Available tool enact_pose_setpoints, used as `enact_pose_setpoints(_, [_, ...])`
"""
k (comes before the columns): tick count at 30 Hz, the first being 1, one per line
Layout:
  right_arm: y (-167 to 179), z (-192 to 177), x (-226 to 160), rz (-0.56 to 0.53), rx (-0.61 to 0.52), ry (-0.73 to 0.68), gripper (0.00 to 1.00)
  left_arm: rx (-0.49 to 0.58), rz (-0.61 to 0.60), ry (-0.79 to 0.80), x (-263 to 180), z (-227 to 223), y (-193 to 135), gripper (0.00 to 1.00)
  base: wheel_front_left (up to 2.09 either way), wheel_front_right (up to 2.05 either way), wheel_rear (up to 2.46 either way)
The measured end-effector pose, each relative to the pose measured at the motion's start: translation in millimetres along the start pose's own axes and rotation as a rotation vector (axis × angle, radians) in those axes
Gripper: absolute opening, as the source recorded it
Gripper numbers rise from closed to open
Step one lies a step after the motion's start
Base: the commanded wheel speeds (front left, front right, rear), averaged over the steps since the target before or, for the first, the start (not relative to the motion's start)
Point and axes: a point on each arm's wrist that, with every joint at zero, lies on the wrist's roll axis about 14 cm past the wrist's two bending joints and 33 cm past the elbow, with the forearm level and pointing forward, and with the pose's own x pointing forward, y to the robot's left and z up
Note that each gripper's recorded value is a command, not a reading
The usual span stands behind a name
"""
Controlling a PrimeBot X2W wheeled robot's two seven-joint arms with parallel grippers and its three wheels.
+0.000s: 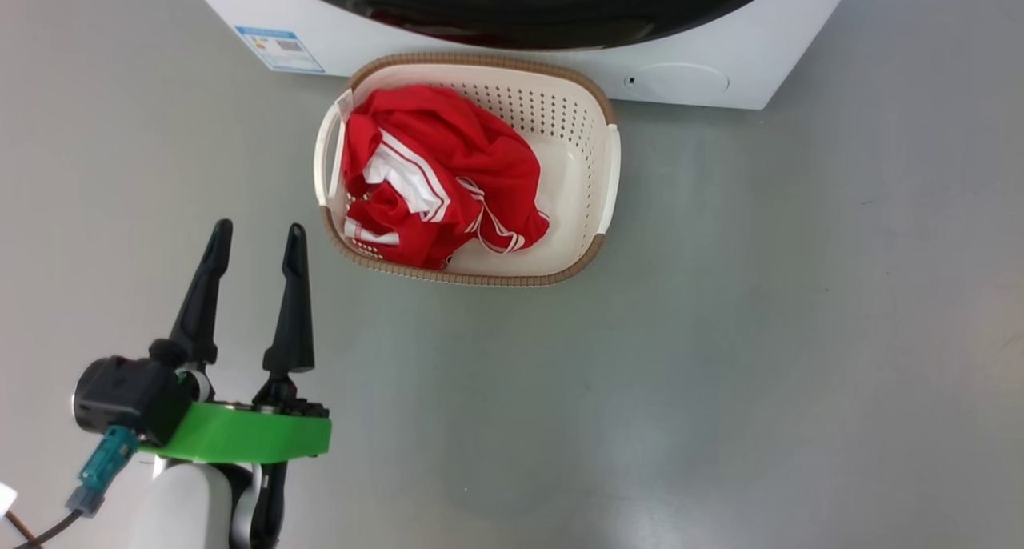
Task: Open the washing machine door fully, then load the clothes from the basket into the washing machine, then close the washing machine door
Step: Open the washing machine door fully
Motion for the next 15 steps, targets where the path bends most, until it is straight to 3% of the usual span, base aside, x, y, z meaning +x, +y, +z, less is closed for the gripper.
enact_pose_setpoints(15, [-6.1, -2.3, 42.0, 0.035, 0.049, 0.112, 0.0, -0.013, 0.037, 0.019, 11.2, -12.2, 9.9, 1.0, 0.0, 0.0, 0.0])
